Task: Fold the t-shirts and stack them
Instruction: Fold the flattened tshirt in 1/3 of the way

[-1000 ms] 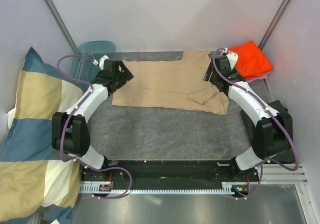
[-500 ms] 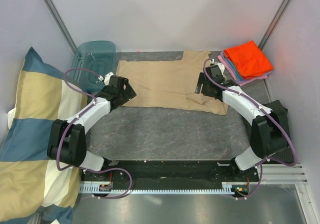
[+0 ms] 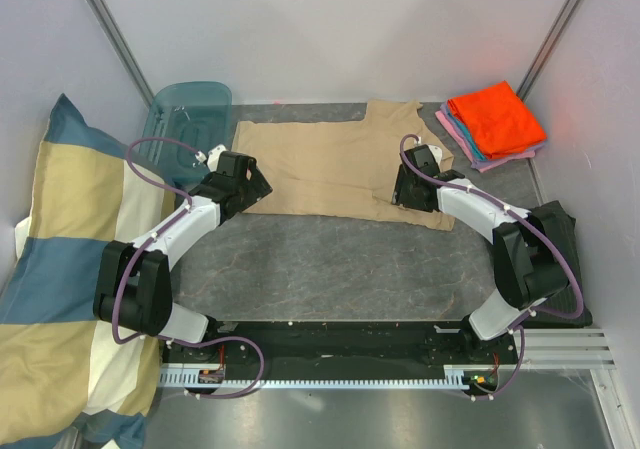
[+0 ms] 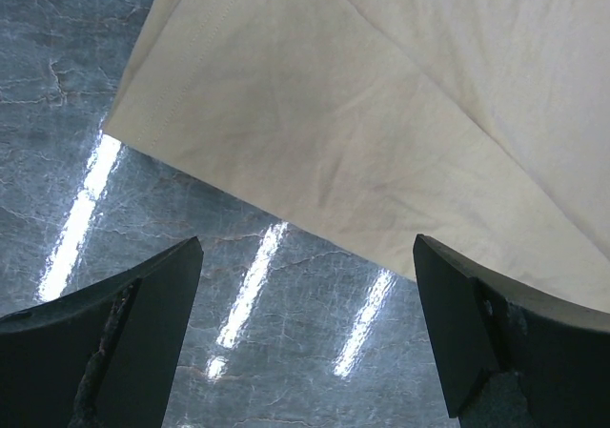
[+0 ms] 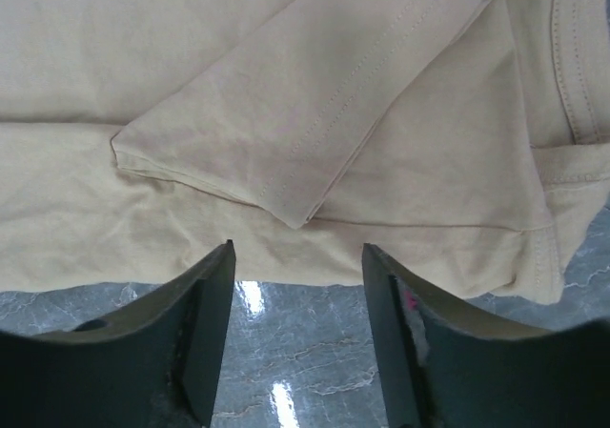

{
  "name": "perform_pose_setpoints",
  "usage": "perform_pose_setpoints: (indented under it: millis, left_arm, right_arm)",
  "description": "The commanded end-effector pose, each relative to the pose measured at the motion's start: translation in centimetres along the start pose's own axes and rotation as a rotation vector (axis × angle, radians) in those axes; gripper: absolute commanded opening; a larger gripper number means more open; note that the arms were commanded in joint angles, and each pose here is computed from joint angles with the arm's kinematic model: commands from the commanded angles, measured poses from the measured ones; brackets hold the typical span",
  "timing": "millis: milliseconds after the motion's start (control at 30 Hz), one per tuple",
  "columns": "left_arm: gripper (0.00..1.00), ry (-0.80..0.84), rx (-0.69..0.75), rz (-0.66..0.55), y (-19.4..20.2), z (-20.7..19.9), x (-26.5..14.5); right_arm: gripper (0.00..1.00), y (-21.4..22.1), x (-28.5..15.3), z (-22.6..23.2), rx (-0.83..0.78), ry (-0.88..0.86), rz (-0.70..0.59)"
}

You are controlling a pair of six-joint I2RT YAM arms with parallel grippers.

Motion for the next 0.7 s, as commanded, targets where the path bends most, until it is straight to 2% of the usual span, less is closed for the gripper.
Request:
perform_pose_setpoints:
  millis: [0, 667]
  left_arm:
    - [1.0, -0.025, -0.012, -0.025, -0.2, 0.3, 0.0]
    - [1.0, -0.038, -0.004, -0.019, -0.1, 0.4, 0.2]
  right_arm:
    - [0.6, 0.1, 0.6, 0.6, 0.027, -0.03, -0.008]
    - [0.55, 0.5, 2.6, 0.7, 0.037, -0.006, -0.015]
Point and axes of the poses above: each gripper's point midway between its finger pads, its own x axis out along the fingers, its own z axis along the line the jaws close on, y = z × x, the point moved 8 cm from there along -x, back along the fingers, and after that the axes turned 13 degrees about x, right-handed, at the moved point
